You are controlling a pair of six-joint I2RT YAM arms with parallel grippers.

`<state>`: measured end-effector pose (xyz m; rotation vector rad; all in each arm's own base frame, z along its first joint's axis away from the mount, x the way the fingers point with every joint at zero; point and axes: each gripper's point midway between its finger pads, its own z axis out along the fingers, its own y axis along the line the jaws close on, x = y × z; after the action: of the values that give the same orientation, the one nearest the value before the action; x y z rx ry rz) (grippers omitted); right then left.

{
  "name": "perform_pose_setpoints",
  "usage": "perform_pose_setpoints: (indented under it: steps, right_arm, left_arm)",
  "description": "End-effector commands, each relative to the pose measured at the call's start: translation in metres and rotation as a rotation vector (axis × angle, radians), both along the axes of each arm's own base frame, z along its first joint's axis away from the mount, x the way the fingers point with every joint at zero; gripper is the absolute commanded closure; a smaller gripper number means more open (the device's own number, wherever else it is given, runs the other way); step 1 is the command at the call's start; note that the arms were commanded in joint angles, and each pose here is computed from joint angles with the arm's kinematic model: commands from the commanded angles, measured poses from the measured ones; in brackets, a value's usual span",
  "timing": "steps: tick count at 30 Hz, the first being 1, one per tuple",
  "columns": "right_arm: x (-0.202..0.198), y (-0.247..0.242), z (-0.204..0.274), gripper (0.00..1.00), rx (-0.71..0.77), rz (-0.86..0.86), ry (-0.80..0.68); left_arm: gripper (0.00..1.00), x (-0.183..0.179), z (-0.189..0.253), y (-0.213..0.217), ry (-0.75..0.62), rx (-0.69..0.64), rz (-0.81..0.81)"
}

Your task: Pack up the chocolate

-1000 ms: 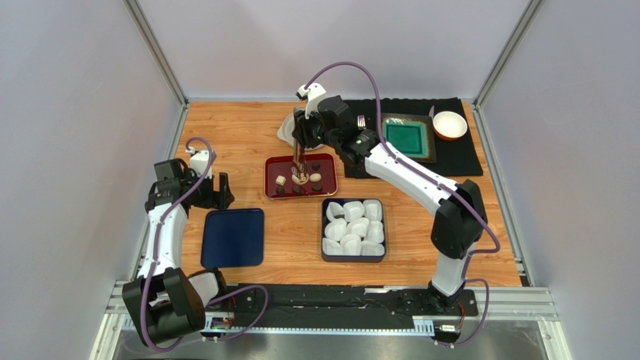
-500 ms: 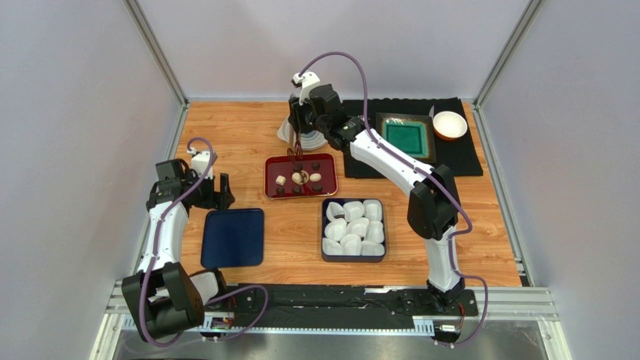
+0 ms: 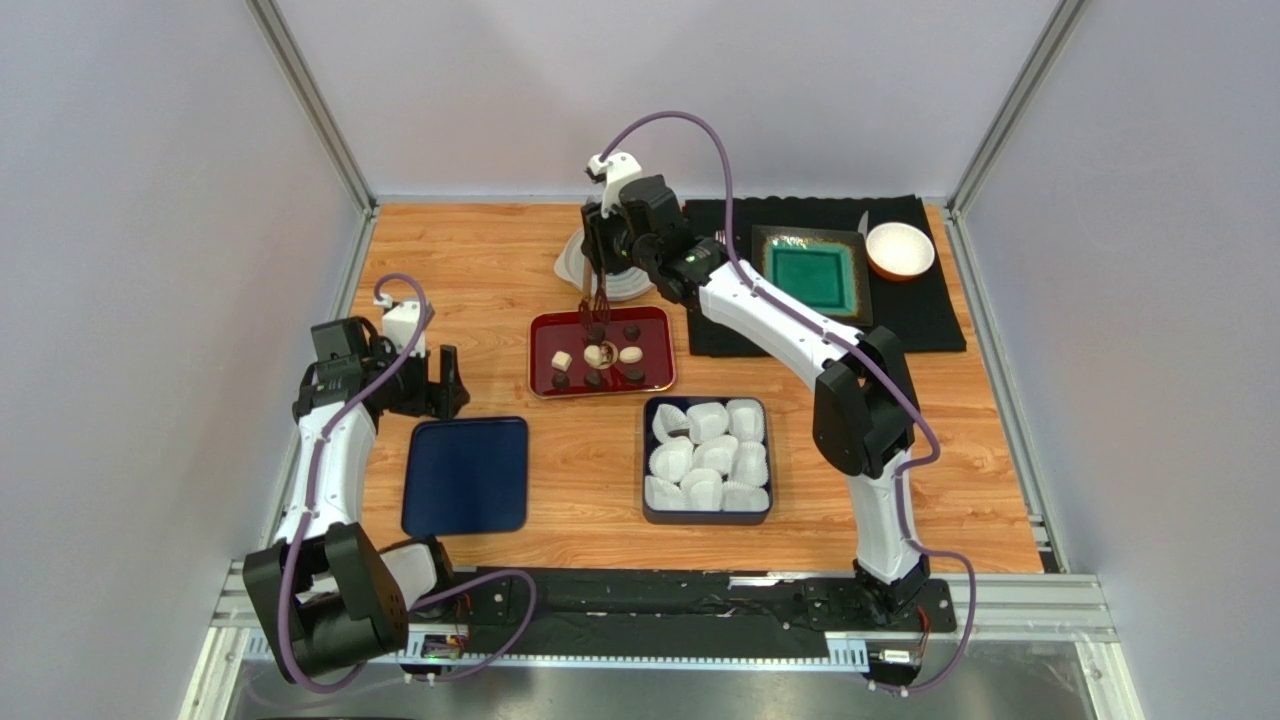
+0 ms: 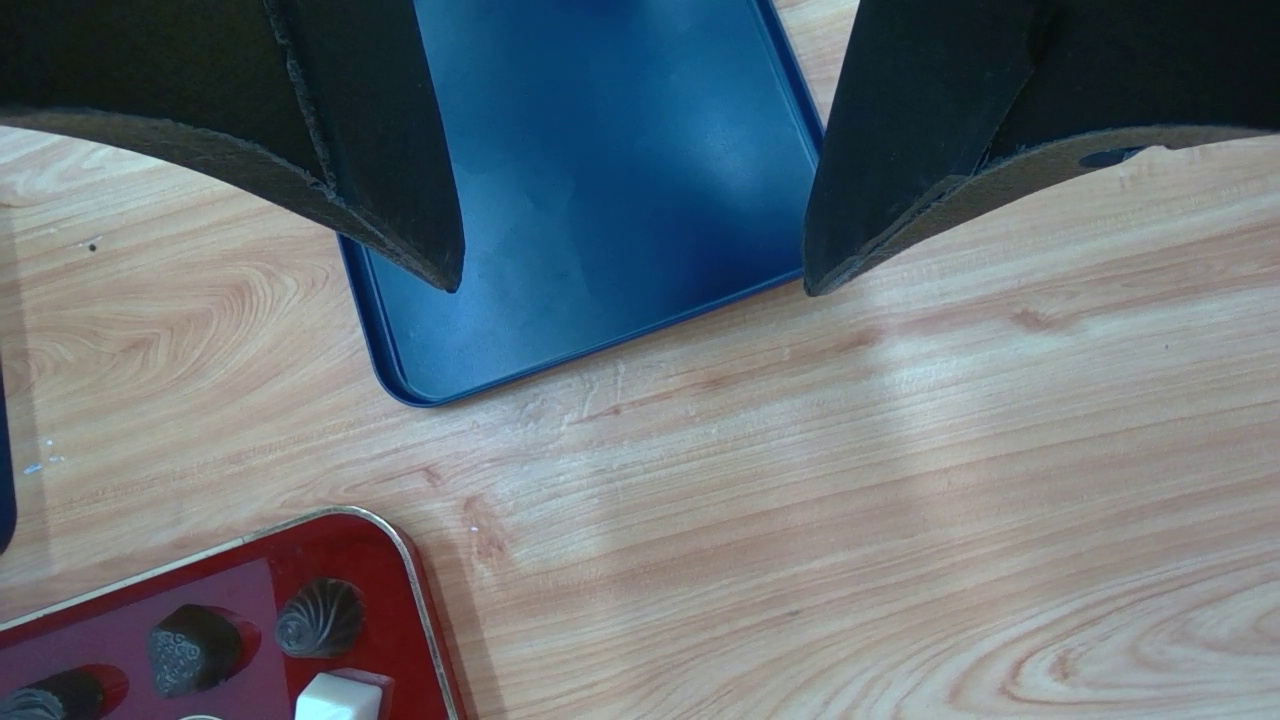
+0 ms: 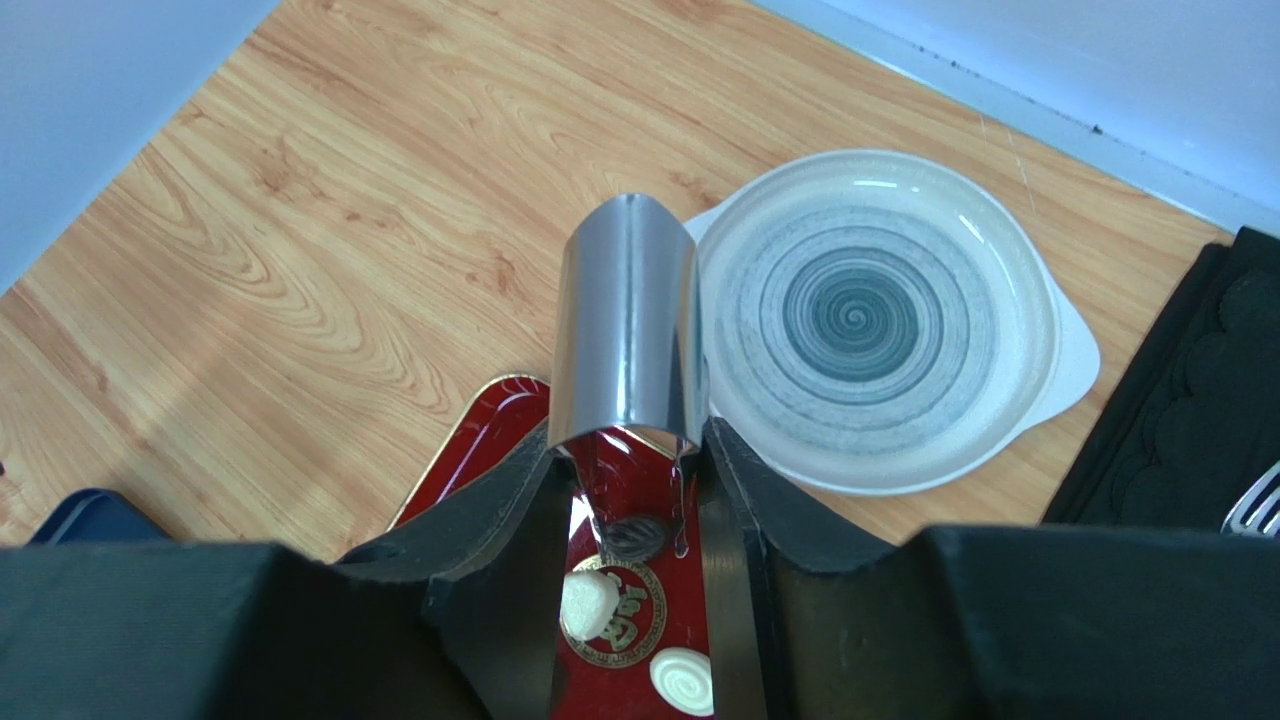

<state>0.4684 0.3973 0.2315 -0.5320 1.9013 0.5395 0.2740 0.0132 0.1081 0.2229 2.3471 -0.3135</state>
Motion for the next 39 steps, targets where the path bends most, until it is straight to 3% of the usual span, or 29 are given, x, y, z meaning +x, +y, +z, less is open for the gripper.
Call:
perform_pose_setpoints:
  steps: [1,19,26,39]
  right_arm:
    - [0.001,-0.001,0.015,0.63,0.05,-0.011,-0.029]
    - [-0.01,-0.001,-0.004,0.63,0.036,0.021,0.016]
    - [-0.013,-0.006,0.023,0.83,0.047,0.03,-0.039]
    - [-0.046,-0.04,0.102,0.92,0.055,0.033,-0.16]
  left_arm:
    - [0.09,0.006,0.008,0.002,-0.036,0.004,-0.018]
    - [0.09,0.006,0.01,0.002,-0.044,0.011,-0.018]
    - [0.09,0.003,0.007,0.002,-0.04,0.013,-0.016]
    - [0.09,0.0,0.013,0.006,-0.052,0.043,-0.006]
